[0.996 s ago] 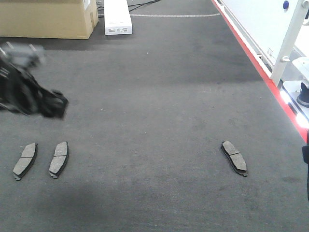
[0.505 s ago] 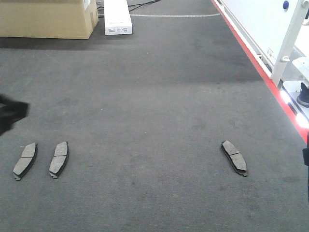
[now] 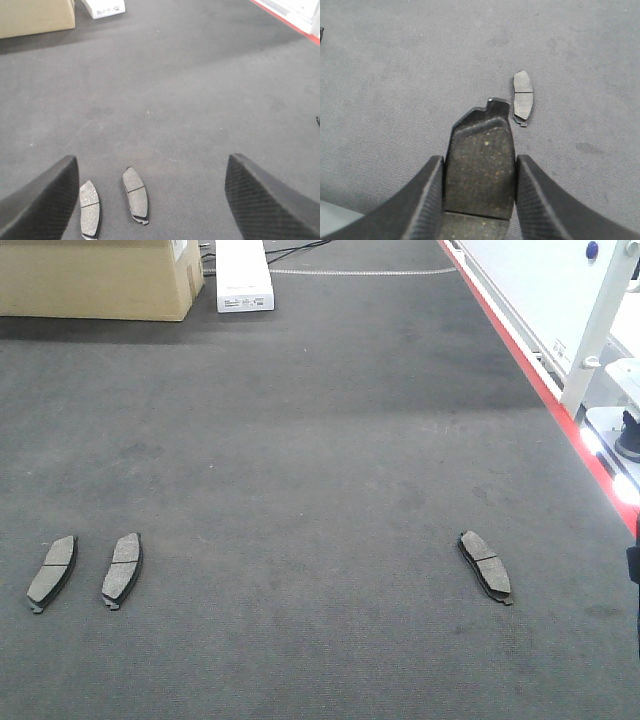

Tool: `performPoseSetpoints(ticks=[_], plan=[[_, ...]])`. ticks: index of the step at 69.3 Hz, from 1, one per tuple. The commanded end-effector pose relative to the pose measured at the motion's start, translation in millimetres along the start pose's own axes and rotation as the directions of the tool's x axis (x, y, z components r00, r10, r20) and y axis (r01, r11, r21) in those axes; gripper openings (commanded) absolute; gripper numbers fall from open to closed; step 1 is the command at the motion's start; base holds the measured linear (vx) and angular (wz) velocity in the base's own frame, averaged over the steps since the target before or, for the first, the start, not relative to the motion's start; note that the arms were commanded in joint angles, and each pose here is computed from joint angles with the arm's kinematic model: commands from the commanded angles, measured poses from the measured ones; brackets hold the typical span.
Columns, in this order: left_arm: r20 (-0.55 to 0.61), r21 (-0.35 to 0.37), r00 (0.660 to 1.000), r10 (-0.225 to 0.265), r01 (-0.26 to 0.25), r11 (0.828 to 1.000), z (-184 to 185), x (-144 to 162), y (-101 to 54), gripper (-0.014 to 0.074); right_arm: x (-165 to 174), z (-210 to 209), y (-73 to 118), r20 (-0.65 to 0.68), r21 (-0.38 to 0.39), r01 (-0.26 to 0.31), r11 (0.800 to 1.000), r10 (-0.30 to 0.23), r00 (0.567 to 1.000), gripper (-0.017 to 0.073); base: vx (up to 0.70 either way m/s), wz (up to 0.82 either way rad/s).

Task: Move and align brake pads A on conveyor
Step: 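Raise the open left gripper away from the placed pads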

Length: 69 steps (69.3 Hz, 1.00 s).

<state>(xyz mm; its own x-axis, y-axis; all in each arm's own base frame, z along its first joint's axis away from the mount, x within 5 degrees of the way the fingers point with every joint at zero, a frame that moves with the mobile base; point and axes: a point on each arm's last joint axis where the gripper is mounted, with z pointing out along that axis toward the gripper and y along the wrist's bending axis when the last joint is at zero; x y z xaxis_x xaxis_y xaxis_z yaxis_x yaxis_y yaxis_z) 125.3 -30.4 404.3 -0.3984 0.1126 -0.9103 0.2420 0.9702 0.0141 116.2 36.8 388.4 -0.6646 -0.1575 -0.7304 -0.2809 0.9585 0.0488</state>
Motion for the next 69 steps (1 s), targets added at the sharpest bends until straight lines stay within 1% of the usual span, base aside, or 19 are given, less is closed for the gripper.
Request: performPoseSetpoints(ticks=[1,45,69], plan=[[0.103,0.006,0.995,0.003,-0.004,1.0,-6.2,-13.3,-0.9,0.0561,-11.4,-7.3,0.3,0.099,0.001,0.011,1.0,-0.011,0.995,-0.0008,0.0,0.0],[0.101,0.006,0.995,0.003,-0.004,1.0,-6.2,-13.2,-0.9,0.0561,-11.6,-7.3,0.3,0.101,0.001,0.011,1.0,-0.011,0.995,-0.0008,0.0,0.0],[0.101,0.006,0.995,0.003,-0.004,1.0,-6.2,-13.2,-0.9,0.0561,-15.3,-7.8,0.4,0.142,0.0,0.01,1.0,-0.01,0.99,-0.0008,0.0,0.0]])
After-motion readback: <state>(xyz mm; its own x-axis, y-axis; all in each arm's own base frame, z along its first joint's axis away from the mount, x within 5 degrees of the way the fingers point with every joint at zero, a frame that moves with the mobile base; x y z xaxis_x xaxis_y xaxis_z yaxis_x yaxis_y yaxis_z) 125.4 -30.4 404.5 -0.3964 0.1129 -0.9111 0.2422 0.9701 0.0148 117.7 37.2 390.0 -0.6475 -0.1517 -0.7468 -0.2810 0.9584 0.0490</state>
